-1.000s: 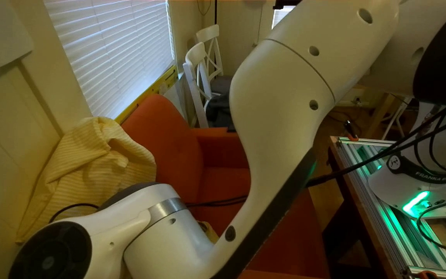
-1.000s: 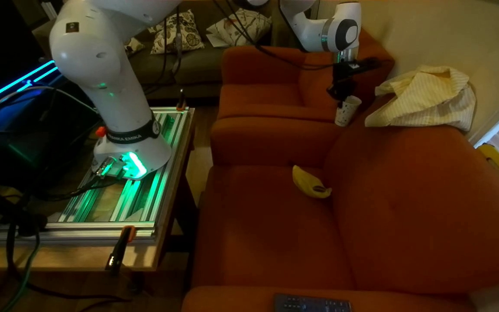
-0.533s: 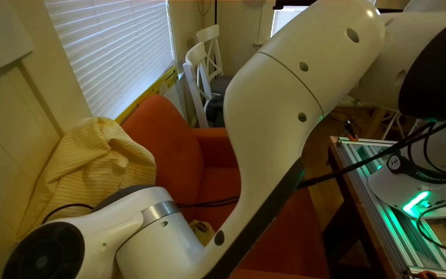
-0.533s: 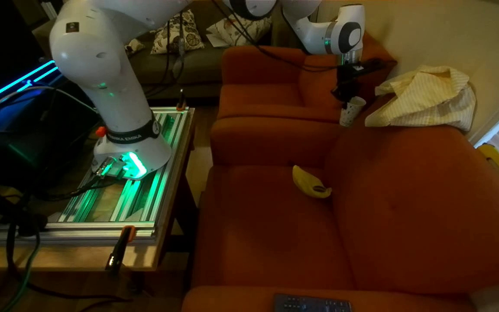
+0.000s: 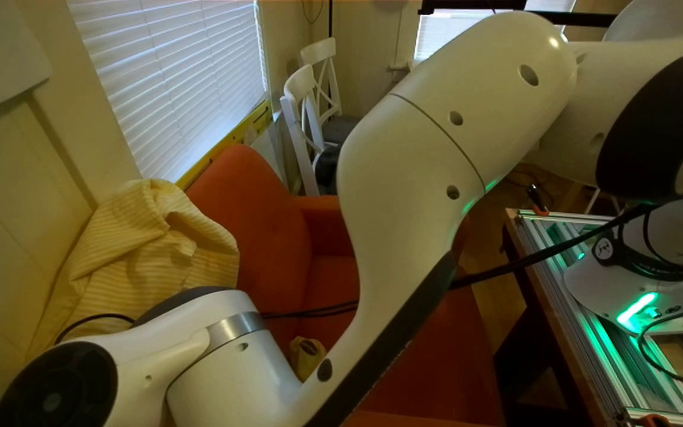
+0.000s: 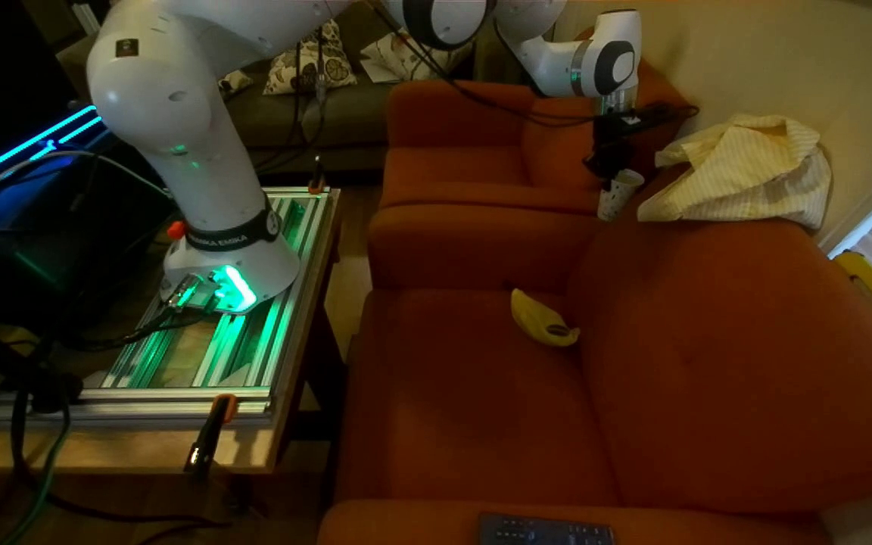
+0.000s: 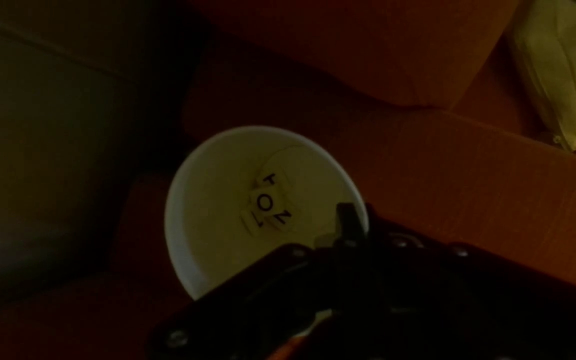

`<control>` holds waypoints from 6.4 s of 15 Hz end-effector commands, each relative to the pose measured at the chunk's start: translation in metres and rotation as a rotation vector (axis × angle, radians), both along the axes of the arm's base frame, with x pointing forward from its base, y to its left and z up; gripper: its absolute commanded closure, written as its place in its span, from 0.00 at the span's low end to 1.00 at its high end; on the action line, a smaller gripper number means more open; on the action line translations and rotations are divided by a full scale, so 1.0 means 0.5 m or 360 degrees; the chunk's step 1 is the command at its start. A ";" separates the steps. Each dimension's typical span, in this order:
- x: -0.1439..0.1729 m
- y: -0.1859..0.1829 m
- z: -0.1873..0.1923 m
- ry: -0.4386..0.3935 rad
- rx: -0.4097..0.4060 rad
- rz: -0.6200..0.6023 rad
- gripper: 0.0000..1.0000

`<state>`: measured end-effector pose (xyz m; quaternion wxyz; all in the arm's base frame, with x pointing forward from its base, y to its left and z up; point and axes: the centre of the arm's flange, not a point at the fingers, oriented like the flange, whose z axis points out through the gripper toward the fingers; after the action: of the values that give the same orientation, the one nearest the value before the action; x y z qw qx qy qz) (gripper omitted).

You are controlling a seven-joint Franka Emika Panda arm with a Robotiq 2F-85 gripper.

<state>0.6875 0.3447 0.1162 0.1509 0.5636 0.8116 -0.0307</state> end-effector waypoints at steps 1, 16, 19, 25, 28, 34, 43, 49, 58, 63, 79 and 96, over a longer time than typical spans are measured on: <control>0.028 0.033 -0.029 0.0030 0.0014 0.0040 0.97; 0.018 0.056 -0.058 0.0057 0.0009 0.0074 0.42; 0.019 0.051 -0.048 0.0042 0.0041 0.0056 0.80; 0.022 0.030 -0.011 0.0066 0.0126 -0.0041 1.00; 0.024 0.018 -0.008 0.0103 0.0170 -0.0095 0.98; 0.022 -0.007 0.010 0.0148 0.0268 -0.0170 0.98; -0.010 -0.009 0.024 0.0209 0.0307 -0.0180 0.98; -0.020 -0.018 0.011 0.0240 0.0310 -0.0211 0.98; -0.028 -0.027 0.002 0.0286 0.0357 -0.0210 0.99; -0.030 -0.030 0.001 0.0289 0.0357 -0.0222 0.73; -0.055 -0.053 -0.001 0.0263 0.0339 -0.0561 0.73; -0.098 -0.095 0.016 0.0232 0.0410 -0.0678 0.36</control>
<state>0.6595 0.3064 0.1139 0.0135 0.7254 0.6882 -0.0045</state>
